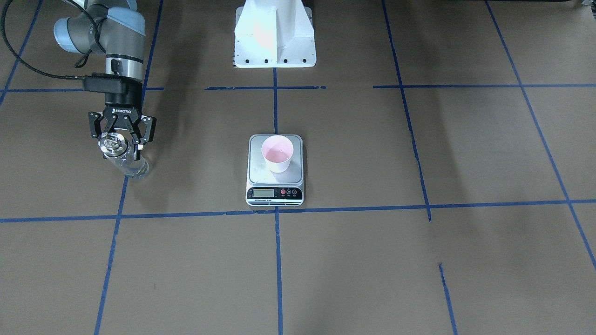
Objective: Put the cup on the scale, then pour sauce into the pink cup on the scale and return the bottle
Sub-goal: 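Hold the upright sauce bottle with the right gripper above its spot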
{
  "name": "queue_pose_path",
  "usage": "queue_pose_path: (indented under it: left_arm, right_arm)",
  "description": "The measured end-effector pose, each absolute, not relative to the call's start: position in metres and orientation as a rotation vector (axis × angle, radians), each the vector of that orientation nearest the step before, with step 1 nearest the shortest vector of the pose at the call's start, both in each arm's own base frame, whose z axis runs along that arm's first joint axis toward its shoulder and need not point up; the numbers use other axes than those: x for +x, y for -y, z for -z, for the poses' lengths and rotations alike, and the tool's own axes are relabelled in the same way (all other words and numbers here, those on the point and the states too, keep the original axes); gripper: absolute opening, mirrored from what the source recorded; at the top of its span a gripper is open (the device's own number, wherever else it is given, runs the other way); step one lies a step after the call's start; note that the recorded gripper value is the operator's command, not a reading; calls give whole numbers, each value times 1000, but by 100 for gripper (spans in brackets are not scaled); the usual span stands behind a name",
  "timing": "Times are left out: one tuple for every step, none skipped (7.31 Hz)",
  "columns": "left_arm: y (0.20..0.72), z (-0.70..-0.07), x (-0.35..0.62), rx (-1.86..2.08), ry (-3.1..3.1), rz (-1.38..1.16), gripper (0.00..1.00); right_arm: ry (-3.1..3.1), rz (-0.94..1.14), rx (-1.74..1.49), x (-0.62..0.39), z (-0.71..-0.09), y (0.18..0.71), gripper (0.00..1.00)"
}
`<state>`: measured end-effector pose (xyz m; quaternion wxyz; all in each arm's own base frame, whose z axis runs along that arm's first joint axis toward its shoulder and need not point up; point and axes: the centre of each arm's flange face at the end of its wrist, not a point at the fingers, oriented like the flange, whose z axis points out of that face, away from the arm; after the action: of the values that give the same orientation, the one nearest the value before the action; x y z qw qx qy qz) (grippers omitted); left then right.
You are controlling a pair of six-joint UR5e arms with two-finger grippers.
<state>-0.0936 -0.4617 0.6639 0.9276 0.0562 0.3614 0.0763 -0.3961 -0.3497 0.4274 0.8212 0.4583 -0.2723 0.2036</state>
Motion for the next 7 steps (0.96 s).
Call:
queue_pose_path:
  left_arm:
    - [462, -664, -94, 116, -741, -157, 100]
    - [462, -663, -93, 115, -741, -159, 100]
    - [463, -663, -92, 115, -741, -161, 100]
    - [463, -663, -90, 114, -742, -164, 100]
    - [463, -663, -90, 115, -742, -166, 100]
    - [464, -663, -89, 115, -742, -167, 100]
    - [464, -663, -89, 115, -742, -167, 100]
  right_arm:
    - [580, -430, 974, -397, -428, 348, 0]
    - [579, -427, 972, -398, -429, 347, 0]
    - [578, -424, 971, -398, -430, 347, 0]
    - [576, -421, 970, -399, -432, 346, 3]
    - [572, -417, 969, -400, -434, 345, 7]
    - [570, -416, 969, -401, -435, 345, 19]
    - [570, -415, 969, -401, -436, 345, 36]
